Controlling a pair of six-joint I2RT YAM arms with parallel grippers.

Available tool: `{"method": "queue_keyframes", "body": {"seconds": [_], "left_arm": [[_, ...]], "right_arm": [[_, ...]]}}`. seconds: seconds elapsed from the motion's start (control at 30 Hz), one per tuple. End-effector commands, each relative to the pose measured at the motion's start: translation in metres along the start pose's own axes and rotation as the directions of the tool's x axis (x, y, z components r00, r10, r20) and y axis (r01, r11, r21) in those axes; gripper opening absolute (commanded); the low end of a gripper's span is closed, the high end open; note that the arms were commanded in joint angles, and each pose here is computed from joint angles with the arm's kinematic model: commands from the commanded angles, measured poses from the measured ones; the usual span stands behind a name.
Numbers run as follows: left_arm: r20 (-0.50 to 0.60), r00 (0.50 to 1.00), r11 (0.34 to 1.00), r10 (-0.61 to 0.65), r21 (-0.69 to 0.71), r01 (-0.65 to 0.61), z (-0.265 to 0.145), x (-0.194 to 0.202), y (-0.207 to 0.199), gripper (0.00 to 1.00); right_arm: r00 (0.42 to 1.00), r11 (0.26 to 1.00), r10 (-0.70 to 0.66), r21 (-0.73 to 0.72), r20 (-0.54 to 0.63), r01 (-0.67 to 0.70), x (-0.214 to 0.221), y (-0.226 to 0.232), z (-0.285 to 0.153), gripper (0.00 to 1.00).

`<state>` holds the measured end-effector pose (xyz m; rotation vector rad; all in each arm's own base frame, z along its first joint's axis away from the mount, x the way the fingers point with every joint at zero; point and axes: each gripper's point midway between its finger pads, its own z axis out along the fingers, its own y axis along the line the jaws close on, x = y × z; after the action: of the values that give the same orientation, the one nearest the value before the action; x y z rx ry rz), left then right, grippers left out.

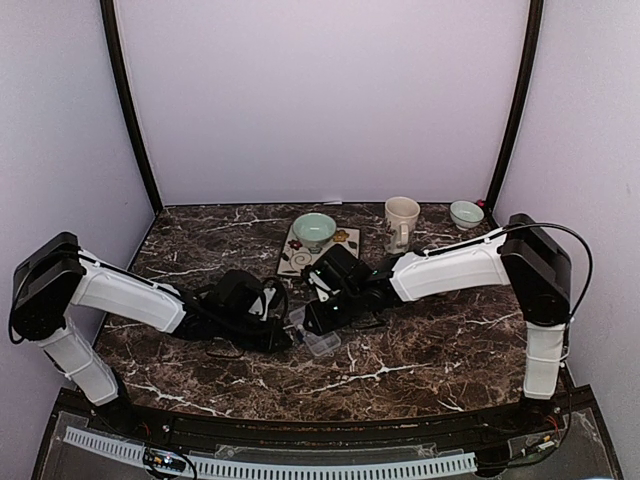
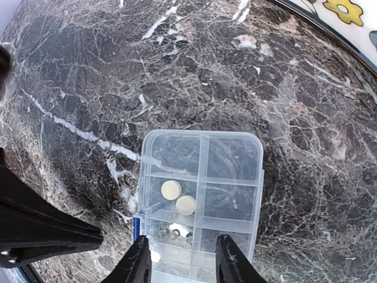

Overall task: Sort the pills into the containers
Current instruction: Close the lid of the pill container.

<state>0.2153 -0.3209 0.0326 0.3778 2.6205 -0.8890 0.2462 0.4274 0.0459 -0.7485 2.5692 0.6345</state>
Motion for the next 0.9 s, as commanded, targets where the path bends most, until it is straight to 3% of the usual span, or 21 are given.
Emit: {"method": "queue_keyframes", "body": {"seconds": [0.0, 0.23, 0.57, 0.87], "left_arm": [[0.048, 0.998, 0.999, 0.027, -0.027, -0.026, -0.018, -0.013, -0.001, 0.00], [0.061, 0.997, 0.998, 0.039, -0.041, -0.037, -0.019, -0.020, -0.002, 0.02], [0.075, 0.997, 0.998, 0.035, -0.044, -0.032, -0.016, -0.030, -0.002, 0.14], [0.059, 0.998, 1.000, 0.019, -0.023, -0.017, -0.007, -0.029, -0.002, 0.17]], "right_arm": [[0.990, 0.994, -0.013, 0.103, -0.139, 0.027, 0.041, -0.022, 0.017, 0.40], [0.987, 0.985, -0.032, 0.162, -0.160, 0.059, 0.043, -0.031, 0.013, 0.47], [0.983, 0.967, -0.048, 0.239, -0.177, 0.091, 0.042, -0.044, 0.006, 0.50], [0.977, 0.972, -0.054, 0.212, -0.208, 0.099, 0.049, -0.041, 0.011, 0.52]]}}
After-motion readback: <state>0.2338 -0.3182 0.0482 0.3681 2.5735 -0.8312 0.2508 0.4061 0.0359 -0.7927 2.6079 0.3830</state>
